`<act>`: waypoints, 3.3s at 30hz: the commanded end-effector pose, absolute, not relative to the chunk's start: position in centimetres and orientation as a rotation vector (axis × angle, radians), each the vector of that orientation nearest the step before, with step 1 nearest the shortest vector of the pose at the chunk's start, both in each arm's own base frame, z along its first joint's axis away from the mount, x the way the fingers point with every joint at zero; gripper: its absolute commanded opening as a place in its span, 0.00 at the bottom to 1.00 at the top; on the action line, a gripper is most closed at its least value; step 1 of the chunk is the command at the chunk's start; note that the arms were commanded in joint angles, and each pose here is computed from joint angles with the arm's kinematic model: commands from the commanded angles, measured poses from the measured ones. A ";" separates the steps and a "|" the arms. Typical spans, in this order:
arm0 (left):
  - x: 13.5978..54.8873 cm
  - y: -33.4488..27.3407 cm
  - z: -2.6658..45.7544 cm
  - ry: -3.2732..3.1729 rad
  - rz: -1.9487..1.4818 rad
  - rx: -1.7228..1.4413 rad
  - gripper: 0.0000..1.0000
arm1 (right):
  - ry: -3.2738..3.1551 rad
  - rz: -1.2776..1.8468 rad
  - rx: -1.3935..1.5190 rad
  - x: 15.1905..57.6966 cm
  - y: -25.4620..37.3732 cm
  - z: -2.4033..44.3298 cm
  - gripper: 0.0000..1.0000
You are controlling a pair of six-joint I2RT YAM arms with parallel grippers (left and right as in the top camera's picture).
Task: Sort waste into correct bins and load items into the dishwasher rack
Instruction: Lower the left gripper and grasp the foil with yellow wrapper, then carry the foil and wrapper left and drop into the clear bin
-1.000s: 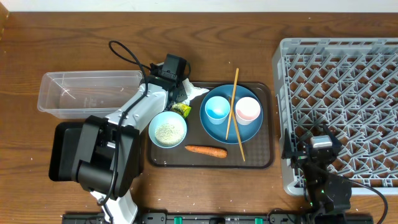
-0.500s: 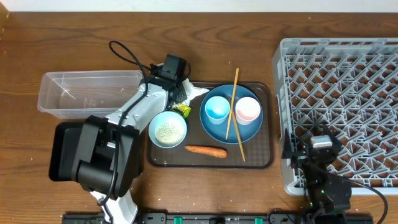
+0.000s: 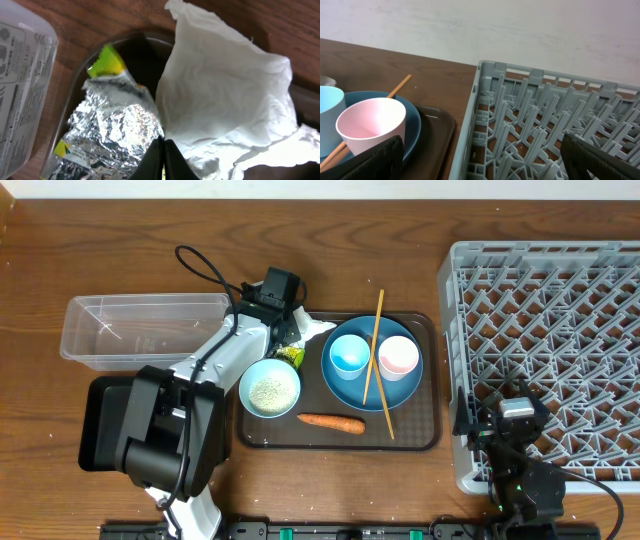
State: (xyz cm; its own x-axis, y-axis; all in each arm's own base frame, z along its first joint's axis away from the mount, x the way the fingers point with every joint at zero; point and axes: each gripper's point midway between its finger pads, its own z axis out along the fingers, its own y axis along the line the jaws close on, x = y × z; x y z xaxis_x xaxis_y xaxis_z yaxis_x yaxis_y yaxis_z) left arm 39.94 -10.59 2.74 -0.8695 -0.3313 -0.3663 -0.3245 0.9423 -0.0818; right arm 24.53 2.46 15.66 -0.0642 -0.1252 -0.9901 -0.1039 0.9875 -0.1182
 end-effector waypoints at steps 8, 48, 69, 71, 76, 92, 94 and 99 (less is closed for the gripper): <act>38.4 -9.9 11.7 2.580 -0.099 -0.460 0.06 | 1.641 -0.028 -0.183 24.5 2.4 15.5 0.99; 35.4 -10.9 4.1 2.891 -0.049 -0.271 0.50 | 1.641 -0.028 -0.183 24.5 2.4 15.5 0.99; 36.2 -11.0 -0.7 2.947 0.000 -0.270 0.06 | 1.641 -0.028 -0.183 24.5 2.4 15.5 0.99; 36.4 -11.1 0.0 2.936 -0.007 -0.270 0.06 | 1.641 -0.028 -0.183 24.5 2.4 15.5 0.99; 36.8 -11.2 3.4 2.870 -0.049 -0.268 0.06 | 1.641 -0.028 -0.183 24.5 2.4 15.5 0.99; 38.4 -6.7 16.4 2.446 0.082 -0.403 0.06 | 1.641 -0.028 -0.183 24.5 2.4 15.5 0.99; 38.6 -5.3 16.8 2.400 0.136 -0.492 0.06 | 1.641 -0.028 -0.183 24.5 2.4 15.5 0.99; 38.6 -2.3 16.6 2.350 0.189 -0.652 0.06 | 1.641 -0.028 -0.183 24.5 2.4 15.5 0.99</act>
State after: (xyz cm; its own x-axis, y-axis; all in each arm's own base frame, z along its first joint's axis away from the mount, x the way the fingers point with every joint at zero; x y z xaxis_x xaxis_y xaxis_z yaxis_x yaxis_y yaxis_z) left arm 38.40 -5.15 15.90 -0.7191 -0.3291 -0.6120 -0.3811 0.9233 -0.0487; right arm 24.53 2.46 15.66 -0.0642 -0.1252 -0.9901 -0.1039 0.9875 -0.1182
